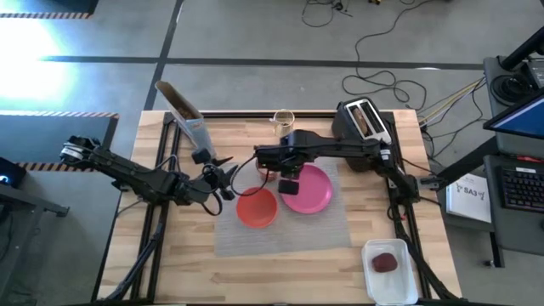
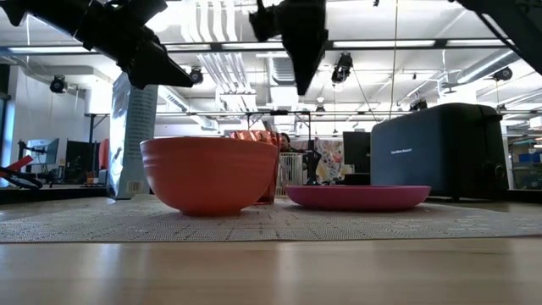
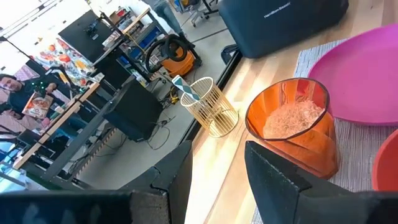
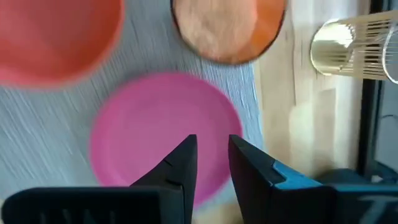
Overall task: Arrange a breakfast setting
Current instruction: Pour the cereal from the blue cereal box into the orange bowl
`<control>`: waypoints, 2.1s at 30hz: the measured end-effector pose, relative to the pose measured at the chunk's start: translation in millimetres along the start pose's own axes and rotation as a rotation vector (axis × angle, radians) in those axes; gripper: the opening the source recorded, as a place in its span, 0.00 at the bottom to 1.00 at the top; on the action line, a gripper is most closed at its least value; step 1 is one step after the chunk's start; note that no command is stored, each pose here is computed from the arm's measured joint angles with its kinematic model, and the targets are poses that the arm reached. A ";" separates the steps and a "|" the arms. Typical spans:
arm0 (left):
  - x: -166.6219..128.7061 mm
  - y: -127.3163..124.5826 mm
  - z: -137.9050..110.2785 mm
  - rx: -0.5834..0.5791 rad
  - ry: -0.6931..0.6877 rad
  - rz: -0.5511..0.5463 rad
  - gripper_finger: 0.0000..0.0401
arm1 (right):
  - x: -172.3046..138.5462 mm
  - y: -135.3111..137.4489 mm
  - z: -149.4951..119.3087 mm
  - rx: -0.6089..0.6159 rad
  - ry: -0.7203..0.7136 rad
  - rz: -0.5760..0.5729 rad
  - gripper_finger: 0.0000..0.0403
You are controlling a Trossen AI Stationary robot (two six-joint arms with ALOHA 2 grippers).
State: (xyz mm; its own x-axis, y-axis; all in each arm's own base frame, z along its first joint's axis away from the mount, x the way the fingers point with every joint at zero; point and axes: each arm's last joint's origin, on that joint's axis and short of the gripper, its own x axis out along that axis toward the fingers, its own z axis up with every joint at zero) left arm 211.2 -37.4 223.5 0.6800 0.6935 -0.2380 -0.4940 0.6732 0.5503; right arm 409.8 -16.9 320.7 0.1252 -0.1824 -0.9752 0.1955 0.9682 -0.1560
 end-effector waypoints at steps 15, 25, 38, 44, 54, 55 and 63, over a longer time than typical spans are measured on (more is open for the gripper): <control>0.5 -0.3 1.9 0.003 -0.012 0.003 0.33 | -38.9 29.3 -69.7 0.263 0.017 0.027 0.18; 0.6 0.9 9.7 -0.011 -0.059 0.017 0.33 | -14.9 58.5 -101.2 0.265 0.135 -0.033 0.17; 0.5 1.7 12.2 -0.029 -0.075 0.021 0.33 | -20.2 36.5 -101.5 0.303 0.044 -0.183 0.17; 0.6 1.6 12.1 -0.028 -0.074 0.021 0.33 | -30.8 18.3 -110.6 0.367 0.035 -0.146 0.17; 0.6 1.7 12.4 -0.029 -0.077 0.021 0.33 | -32.8 23.7 -154.5 0.502 0.055 -0.112 0.17; 0.5 1.9 13.1 -0.029 -0.080 0.023 0.33 | -31.1 24.3 -157.8 0.513 0.057 -0.115 0.17; -1.6 8.7 33.8 -0.117 -0.124 0.017 0.33 | -8.0 30.2 -161.9 0.435 -0.037 -0.059 0.17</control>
State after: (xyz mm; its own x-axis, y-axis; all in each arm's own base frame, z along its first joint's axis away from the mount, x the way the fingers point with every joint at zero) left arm 224.1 -41.3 255.8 0.7290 0.6730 -0.1250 -0.5608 0.6919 0.4547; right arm 257.2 41.5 298.3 0.1345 -0.2485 -0.9592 0.5938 0.7952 -0.1228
